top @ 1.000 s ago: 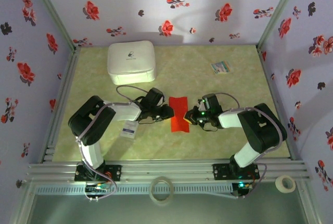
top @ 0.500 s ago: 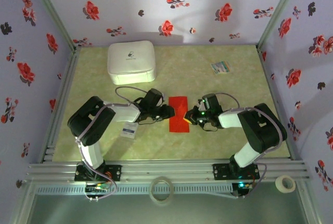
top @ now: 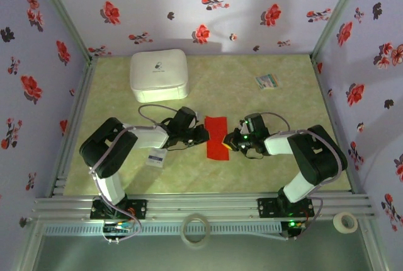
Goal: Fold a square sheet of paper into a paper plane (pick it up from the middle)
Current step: Third fold the triangle at the center of the table.
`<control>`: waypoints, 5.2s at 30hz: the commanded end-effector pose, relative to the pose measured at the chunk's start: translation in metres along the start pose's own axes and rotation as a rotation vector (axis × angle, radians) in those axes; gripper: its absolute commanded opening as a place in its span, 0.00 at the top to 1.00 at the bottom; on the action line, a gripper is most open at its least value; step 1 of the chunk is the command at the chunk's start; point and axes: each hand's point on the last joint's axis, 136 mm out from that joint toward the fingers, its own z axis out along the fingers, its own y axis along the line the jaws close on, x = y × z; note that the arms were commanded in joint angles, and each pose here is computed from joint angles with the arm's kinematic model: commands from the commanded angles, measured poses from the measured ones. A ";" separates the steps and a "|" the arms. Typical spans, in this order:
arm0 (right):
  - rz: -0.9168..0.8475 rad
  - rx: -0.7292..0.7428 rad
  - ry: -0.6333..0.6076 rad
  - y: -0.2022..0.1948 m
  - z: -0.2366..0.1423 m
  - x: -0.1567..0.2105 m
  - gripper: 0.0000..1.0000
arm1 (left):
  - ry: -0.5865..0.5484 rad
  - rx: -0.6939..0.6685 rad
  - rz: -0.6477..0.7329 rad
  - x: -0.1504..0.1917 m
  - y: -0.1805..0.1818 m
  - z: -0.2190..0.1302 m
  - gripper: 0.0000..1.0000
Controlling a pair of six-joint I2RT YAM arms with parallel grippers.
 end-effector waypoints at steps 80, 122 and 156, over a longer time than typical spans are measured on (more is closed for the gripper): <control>-1.518 0.459 -0.445 0.071 -0.012 0.095 0.96 | -0.044 0.021 -0.088 -0.005 -0.003 -0.054 0.88; -0.884 -0.027 0.119 0.063 0.010 0.122 0.96 | 0.086 -0.085 0.074 -0.031 -0.009 -0.010 0.90; -0.758 0.334 -0.070 0.022 -0.003 0.056 0.95 | 0.153 -0.197 -0.020 -0.003 0.044 0.011 0.93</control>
